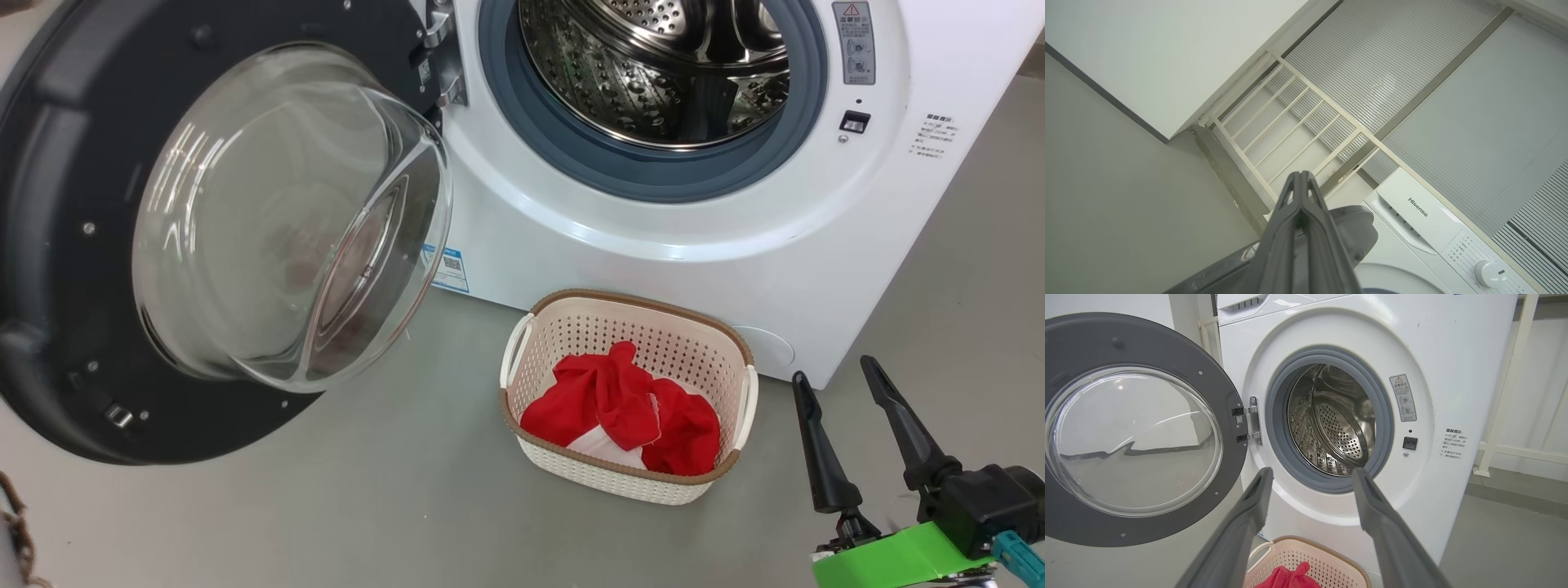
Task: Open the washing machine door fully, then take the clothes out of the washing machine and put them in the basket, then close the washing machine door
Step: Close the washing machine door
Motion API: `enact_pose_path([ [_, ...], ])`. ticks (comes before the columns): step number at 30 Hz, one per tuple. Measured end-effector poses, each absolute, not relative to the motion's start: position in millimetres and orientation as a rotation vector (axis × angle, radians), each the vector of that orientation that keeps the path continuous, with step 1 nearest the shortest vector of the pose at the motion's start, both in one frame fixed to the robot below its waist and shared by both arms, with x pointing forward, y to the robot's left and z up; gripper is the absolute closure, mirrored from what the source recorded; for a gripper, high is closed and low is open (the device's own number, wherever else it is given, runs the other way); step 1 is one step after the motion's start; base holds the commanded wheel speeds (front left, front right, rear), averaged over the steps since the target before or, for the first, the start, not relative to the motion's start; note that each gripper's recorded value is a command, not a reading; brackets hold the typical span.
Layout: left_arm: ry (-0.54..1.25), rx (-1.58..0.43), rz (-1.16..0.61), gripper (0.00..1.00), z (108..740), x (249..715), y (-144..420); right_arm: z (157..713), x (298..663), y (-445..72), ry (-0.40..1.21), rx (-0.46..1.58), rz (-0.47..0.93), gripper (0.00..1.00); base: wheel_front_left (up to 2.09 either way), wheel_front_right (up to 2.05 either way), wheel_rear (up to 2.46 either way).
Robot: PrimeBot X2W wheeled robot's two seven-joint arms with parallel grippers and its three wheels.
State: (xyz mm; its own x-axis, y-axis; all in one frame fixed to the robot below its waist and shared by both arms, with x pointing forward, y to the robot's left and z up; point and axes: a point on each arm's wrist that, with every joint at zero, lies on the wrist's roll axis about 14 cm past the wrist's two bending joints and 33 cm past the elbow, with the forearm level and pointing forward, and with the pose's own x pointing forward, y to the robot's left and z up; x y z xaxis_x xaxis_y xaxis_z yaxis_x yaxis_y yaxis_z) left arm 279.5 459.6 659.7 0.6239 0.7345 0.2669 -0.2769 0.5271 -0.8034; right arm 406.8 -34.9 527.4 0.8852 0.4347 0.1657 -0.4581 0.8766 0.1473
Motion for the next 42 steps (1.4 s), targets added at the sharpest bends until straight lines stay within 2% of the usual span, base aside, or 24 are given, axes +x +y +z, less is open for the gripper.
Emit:
enact_pose_path([
  [13, -0.51, -1.108, 0.641, 1.0, 641.9, 303.8, 494.0, 526.9, 406.3, -35.2, -0.129, 0.178, 0.467, 0.0, 0.0, 0.0, 0.0],
  [21, -0.375, -1.285, 0.62, 1.0, 613.8, 323.2, 487.9, 526.9, 405.0, -36.1, -0.128, 0.176, 0.465, 0.0, 0.0, 0.0, 0.0],
  [25, -0.319, -1.314, 0.634, 1.0, 601.7, 328.5, 486.8, 525.4, 404.5, -38.2, -0.124, 0.176, 0.46, 0.0, 0.0, 0.0, 0.0],
  [31, -0.199, -1.311, 0.555, 1.0, 591.5, 345.0, 469.0, 527.5, 402.5, -44.8, -0.131, 0.173, 0.443, 0.0, 0.0, 0.0, 0.0],
  [42, -0.135, -1.297, 0.475, 1.0, 593.7, 348.7, 456.2, 531.2, 399.1, -46.9, -0.141, 0.169, 0.439, 0.0, 0.0, 0.0, 0.0],
])
